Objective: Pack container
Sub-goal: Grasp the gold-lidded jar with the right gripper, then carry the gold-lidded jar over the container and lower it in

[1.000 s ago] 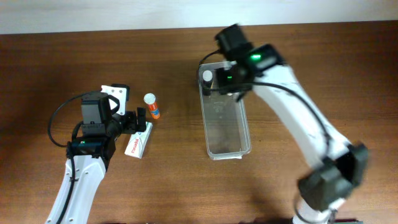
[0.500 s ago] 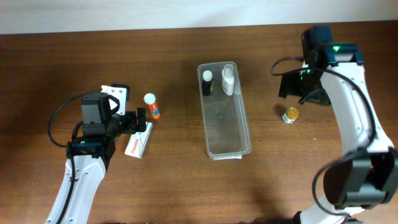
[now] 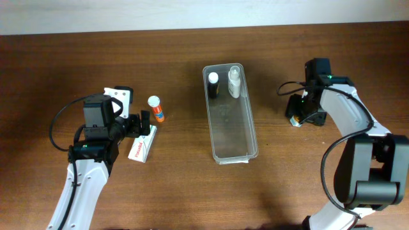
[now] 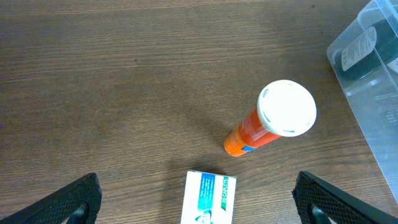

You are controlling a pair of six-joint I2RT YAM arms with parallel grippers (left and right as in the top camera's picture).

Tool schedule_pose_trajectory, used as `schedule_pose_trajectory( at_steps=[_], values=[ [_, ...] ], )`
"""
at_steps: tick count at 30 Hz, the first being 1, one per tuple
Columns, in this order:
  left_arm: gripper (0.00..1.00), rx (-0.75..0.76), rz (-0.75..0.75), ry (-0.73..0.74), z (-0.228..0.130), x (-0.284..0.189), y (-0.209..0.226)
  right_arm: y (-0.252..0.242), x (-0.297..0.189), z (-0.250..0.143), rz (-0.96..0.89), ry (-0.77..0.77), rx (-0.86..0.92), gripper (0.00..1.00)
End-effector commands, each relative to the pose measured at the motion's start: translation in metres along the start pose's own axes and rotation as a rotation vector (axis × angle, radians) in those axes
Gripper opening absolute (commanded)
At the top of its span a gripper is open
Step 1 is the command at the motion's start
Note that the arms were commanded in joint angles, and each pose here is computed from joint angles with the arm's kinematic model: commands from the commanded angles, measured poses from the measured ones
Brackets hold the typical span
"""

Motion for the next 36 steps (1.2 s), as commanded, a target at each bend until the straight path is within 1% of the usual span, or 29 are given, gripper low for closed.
schedule_pose_trajectory(
  at_steps=[1, 11, 15, 22, 29, 31, 36],
  values=[
    [0.99, 0.000, -0.010, -0.016, 0.007, -0.001, 0.000, -0.001, 0.007, -0.004, 0.021, 0.007, 0.019, 0.65],
    [1.00, 0.000, -0.010, -0.016, 0.007, -0.001, 0.000, 0.001, 0.009, 0.003, 0.031, -0.035, 0.022, 0.44],
    [0.99, 0.000, -0.010, -0.016, 0.007, -0.001, 0.000, 0.001, 0.009, 0.001, 0.029, -0.029, 0.022, 0.42],
    [0.99, 0.000, -0.010, -0.016, 0.007, -0.001, 0.000, 0.001, 0.009, 0.002, 0.029, -0.029, 0.022, 0.32],
    [0.99, 0.000, -0.010, -0.016, 0.007, -0.001, 0.000, 0.002, 0.001, 0.004, 0.031, -0.032, 0.020, 0.28],
    [0.99, 0.000, -0.010, -0.016, 0.007, -0.001, 0.000, 0.002, -0.010, 0.007, 0.032, -0.035, 0.020, 0.28],
    [0.99, 0.000, -0.010, -0.016, 0.007, -0.001, 0.000, 0.011, -0.055, 0.009, 0.061, -0.101, -0.002, 0.27]
  ],
)
Point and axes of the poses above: each gripper's point midway between its finger pads, its own x axis out along the fingers, its own y axis along the line the jaws close on, z = x × y, the point moved 7 cm from there along -x, back along the fingers, and after that the axes turned 1 degree about x, right-handed, at the moved point
